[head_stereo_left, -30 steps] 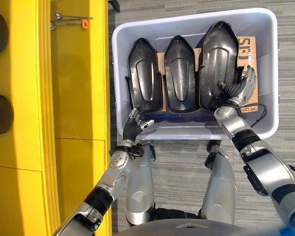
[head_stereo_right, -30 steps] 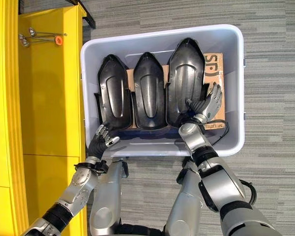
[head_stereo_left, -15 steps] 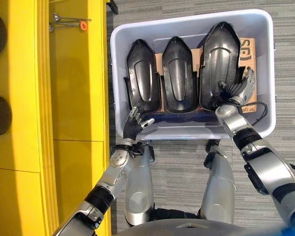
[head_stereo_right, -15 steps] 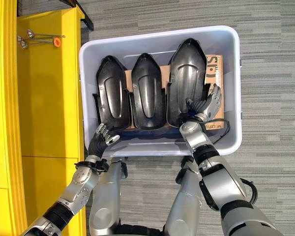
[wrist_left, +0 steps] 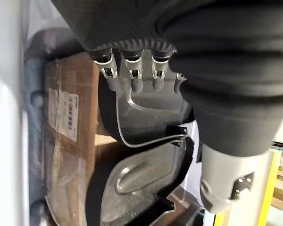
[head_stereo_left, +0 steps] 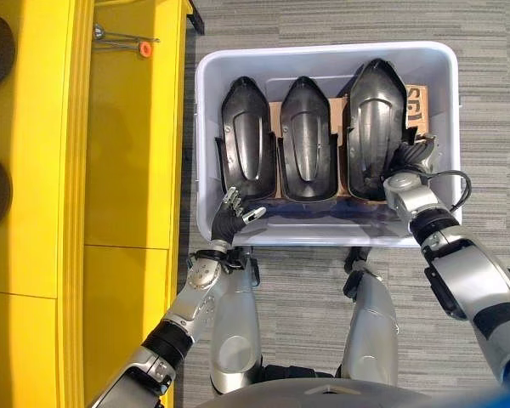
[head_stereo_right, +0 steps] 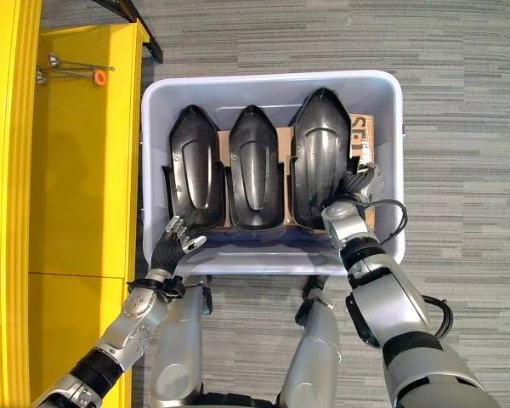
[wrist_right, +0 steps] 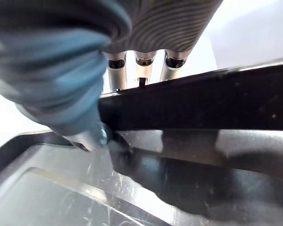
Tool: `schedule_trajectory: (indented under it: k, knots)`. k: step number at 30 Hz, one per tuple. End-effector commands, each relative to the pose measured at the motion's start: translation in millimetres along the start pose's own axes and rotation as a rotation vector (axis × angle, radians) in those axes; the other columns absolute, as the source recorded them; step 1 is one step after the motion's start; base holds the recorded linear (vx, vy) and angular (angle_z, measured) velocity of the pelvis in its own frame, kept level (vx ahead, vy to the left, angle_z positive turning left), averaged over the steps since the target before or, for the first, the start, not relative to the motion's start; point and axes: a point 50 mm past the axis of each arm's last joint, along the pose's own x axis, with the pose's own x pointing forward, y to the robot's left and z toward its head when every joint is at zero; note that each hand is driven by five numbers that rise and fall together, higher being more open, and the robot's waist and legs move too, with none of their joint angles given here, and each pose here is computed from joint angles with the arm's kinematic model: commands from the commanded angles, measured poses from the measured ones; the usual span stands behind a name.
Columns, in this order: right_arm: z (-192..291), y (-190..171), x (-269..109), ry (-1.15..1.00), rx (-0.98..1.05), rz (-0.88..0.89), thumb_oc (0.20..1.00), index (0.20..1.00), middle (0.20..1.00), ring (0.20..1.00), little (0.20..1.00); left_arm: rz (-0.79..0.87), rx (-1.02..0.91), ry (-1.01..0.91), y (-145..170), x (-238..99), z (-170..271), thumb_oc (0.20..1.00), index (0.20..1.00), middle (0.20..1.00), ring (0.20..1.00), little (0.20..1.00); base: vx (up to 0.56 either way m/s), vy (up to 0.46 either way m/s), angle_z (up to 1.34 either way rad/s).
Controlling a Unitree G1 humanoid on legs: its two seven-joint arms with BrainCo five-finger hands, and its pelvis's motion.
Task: Move parts from the plastic box to the shelf.
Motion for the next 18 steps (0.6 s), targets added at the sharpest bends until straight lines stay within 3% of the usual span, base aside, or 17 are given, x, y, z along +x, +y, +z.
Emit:
schedule_trajectory:
  k: [1, 12, 14, 16, 18]
  knots:
    - [-91.0, 36.8, -37.7, 0.447, -0.023, 0.317, 0.200, 0.200, 0.200, 0.200, 0.200, -0.062, -0.010, -0.054, -10.3, 1.8, 13.0, 1.000, 1.000, 1.000, 1.000, 1.000, 0.01, -0.022, 0.13]
    - [-91.1, 23.5, -27.2, 0.421, -0.165, 0.266, 0.200, 0.200, 0.200, 0.200, 0.200, -0.068, 0.003, -0.065, -12.3, 1.1, 18.9, 1.000, 1.000, 1.000, 1.000, 1.000, 0.00, -0.004, 0.01]
    - [-87.9, 21.3, -24.4, 0.364, -0.181, 0.231, 0.200, 0.200, 0.200, 0.200, 0.200, -0.066, 0.005, -0.071, -12.4, 0.3, 18.0, 1.000, 1.000, 1.000, 1.000, 1.000, -0.02, -0.005, 0.01]
    - [-57.5, 25.1, -18.9, 0.143, -0.030, 0.213, 0.200, 0.200, 0.200, 0.200, 0.200, -0.055, 0.009, -0.083, -11.3, -2.4, 17.8, 1.000, 1.000, 1.000, 1.000, 1.000, -0.03, -0.011, 0.01]
    - [-46.2, 27.2, -19.2, 0.080, 0.019, 0.222, 0.200, 0.200, 0.200, 0.200, 0.200, -0.049, 0.009, -0.085, -9.4, -2.7, 18.6, 1.000, 1.000, 1.000, 1.000, 1.000, 0.00, 0.000, 0.00]
